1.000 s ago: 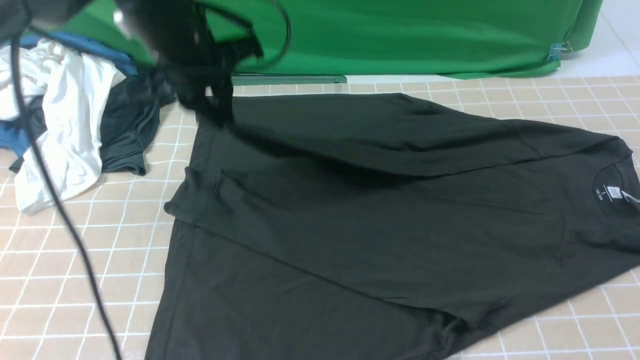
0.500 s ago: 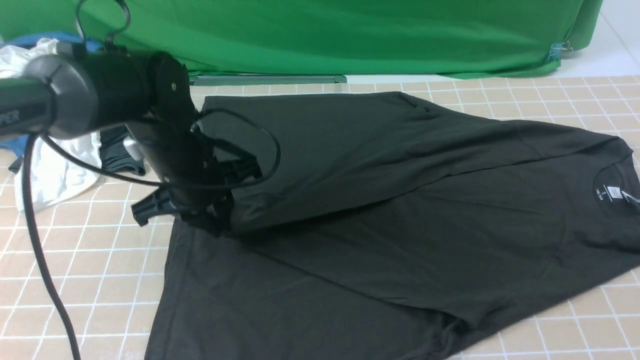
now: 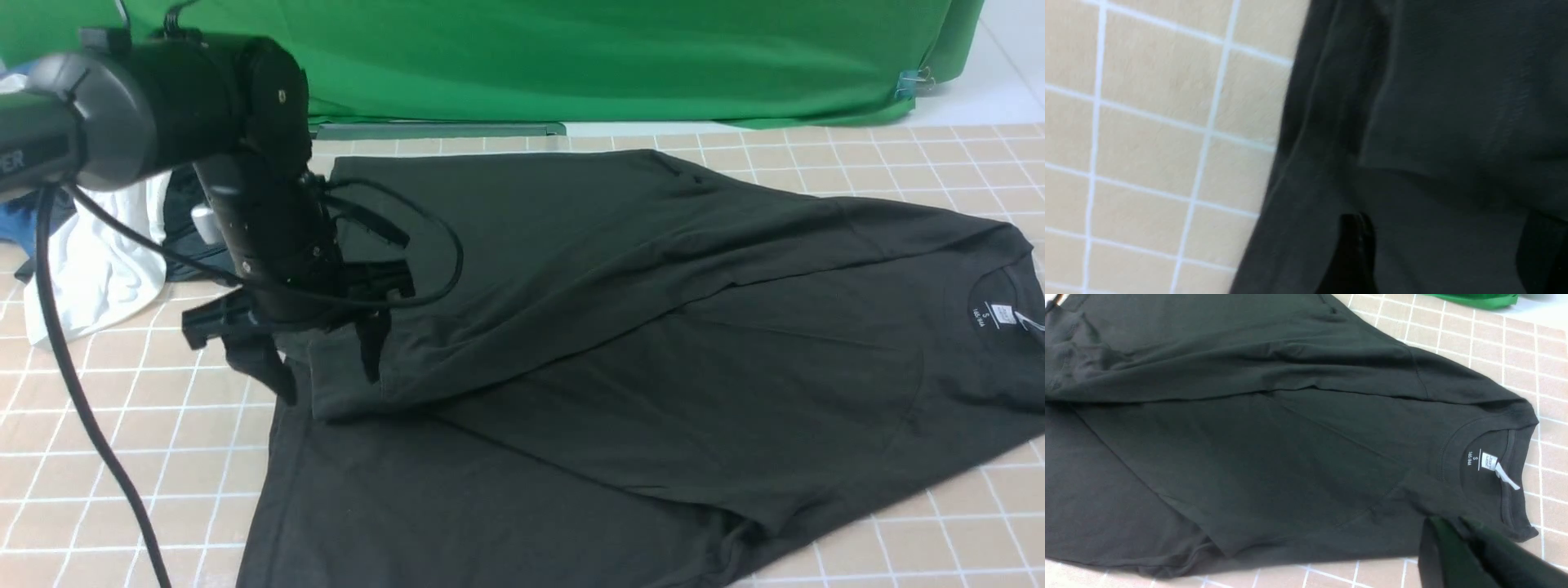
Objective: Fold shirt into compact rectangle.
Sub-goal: 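Grasp the near edge of the shirt at its hem and shoulder corners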
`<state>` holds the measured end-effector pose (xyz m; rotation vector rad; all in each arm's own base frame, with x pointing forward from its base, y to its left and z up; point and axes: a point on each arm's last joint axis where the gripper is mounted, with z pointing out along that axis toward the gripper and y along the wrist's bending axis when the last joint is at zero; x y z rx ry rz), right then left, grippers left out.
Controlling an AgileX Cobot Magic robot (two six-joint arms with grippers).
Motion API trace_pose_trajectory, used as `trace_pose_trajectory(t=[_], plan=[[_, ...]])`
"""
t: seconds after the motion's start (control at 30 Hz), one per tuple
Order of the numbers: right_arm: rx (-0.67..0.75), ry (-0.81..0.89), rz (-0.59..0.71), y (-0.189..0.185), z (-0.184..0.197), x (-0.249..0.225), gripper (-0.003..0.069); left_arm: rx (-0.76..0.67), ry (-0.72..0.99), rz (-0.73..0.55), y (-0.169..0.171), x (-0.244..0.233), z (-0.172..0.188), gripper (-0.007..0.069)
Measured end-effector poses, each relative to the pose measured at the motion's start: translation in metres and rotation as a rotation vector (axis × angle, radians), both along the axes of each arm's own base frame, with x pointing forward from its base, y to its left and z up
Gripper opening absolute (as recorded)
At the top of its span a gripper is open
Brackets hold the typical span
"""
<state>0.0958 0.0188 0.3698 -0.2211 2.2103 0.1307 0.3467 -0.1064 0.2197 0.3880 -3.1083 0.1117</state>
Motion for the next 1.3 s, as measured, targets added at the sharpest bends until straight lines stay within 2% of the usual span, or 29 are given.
trace_pose_trajectory(t=[0.1, 0.17, 0.2, 0.33, 0.43, 0.6, 0.77, 0.93, 1.1, 1.13, 1.3], plan=[[0.0, -0.001, 0.0, 0.0, 0.0, 0.0, 0.0037, -0.081, -0.114, 0.035, -0.007, 0.011, -0.004, 0.0525], [0.0, -0.001, 0.0, 0.0, 0.0, 0.0, 0.0039, -0.1, -0.133, 0.05, -0.01, 0.016, -0.015, 0.0521], [0.0, -0.001, 0.0, 0.0, 0.0, 0.0, 0.0039, -0.102, -0.135, 0.052, -0.01, 0.016, -0.015, 0.052], [0.0, -0.001, 0.0, 0.0, 0.0, 0.0, 0.0039, -0.073, -0.04, 0.044, -0.011, 0.018, -0.051, 0.0484], [-0.001, 0.006, 0.001, 0.0, 0.0, 0.0, 0.0039, -0.071, -0.036, 0.027, -0.011, 0.018, -0.052, 0.0462], [-0.001, 0.007, 0.001, 0.0, 0.0, 0.0, 0.0041, -0.072, -0.028, -0.008, -0.01, 0.016, -0.031, 0.0449], [-0.001, 0.007, 0.001, 0.0, -0.001, 0.0, 0.0055, -0.053, -0.008, -0.05, -0.004, -0.002, 0.009, 0.0449], [0.0, 0.007, 0.001, 0.0, -0.001, 0.0, 0.0059, -0.049, -0.028, -0.072, 0.006, -0.033, 0.03, 0.0449], [0.001, 0.007, 0.001, 0.0, -0.001, 0.0, 0.0068, -0.022, 0.077, -0.091, 0.021, -0.085, 0.012, 0.0449], [0.001, 0.007, 0.001, 0.0, -0.001, 0.0, 0.007, -0.007, 0.141, -0.088, 0.026, -0.105, -0.003, 0.0449], [0.002, 0.007, 0.001, 0.0, 0.0, 0.0, 0.0072, -0.027, 0.203, -0.037, 0.034, -0.145, -0.048, 0.0449]])
